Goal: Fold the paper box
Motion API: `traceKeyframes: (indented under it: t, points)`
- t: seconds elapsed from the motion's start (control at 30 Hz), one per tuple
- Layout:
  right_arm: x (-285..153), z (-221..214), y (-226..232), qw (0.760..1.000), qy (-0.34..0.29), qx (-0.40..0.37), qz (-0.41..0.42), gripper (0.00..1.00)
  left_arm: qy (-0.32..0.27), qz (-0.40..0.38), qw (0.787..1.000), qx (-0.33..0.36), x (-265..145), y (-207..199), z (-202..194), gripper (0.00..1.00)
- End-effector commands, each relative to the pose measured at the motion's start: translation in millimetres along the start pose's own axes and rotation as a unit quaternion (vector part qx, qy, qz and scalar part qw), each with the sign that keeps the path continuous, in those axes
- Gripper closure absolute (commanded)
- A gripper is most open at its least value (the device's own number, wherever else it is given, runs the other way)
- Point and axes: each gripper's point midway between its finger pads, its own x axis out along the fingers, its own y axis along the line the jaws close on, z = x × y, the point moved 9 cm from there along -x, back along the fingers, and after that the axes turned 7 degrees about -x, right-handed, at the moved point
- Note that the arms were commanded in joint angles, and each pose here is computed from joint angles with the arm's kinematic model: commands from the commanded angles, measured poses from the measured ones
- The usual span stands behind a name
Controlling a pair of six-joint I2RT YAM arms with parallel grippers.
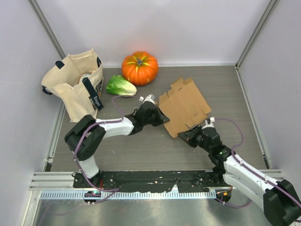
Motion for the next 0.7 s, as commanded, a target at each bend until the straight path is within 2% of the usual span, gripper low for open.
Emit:
traceKeyframes:
  t: [0.0,0.03,0.07,0.1,0.2,0.33,0.47,0.5,0.53,0.6,0.63,0.67]
  points:
    - [-8,18,29,0.993,-0.030,-0.106,0.031,0.72,-0.065,0.055,0.993,0.085,-21,-1,24,1.00]
    - [-13,26,44,0.990,-0.040,-0.128,0.039,0.68,-0.066,0.064,0.991,0.092,-26,0,25,1.00]
    - [-16,27,38,0.984,-0.029,-0.174,0.005,0.65,-0.075,0.061,0.990,0.100,-33,-5,28,1.00]
    - [-19,31,43,0.981,-0.030,-0.194,0.000,0.57,-0.076,0.061,0.988,0.120,-39,-7,29,1.00]
    - [-34,46,77,0.962,-0.019,-0.271,0.016,0.50,-0.090,0.067,0.981,0.157,-62,-15,35,1.00]
    - [-38,52,105,0.934,0.032,-0.352,0.058,0.46,-0.079,0.080,0.971,0.213,-92,-25,39,1.00]
    - [-30,66,132,0.901,0.043,-0.425,0.077,0.45,-0.051,0.078,0.962,0.258,-120,-33,40,1.00]
    - [-32,73,151,0.890,0.034,-0.444,0.098,0.45,-0.047,0.078,0.960,0.264,-131,-35,40,1.00]
    - [-31,75,158,0.866,0.042,-0.484,0.119,0.45,-0.039,0.073,0.958,0.276,-137,-35,39,1.00]
    - [-23,78,169,0.844,0.059,-0.517,0.127,0.44,-0.030,0.069,0.956,0.285,-150,-35,37,1.00]
    - [-25,86,188,0.819,0.046,-0.552,0.148,0.44,-0.034,0.051,0.955,0.291,-161,-39,37,1.00]
    - [-26,87,194,0.808,0.053,-0.567,0.153,0.44,-0.033,0.049,0.952,0.300,-166,-37,36,1.00]
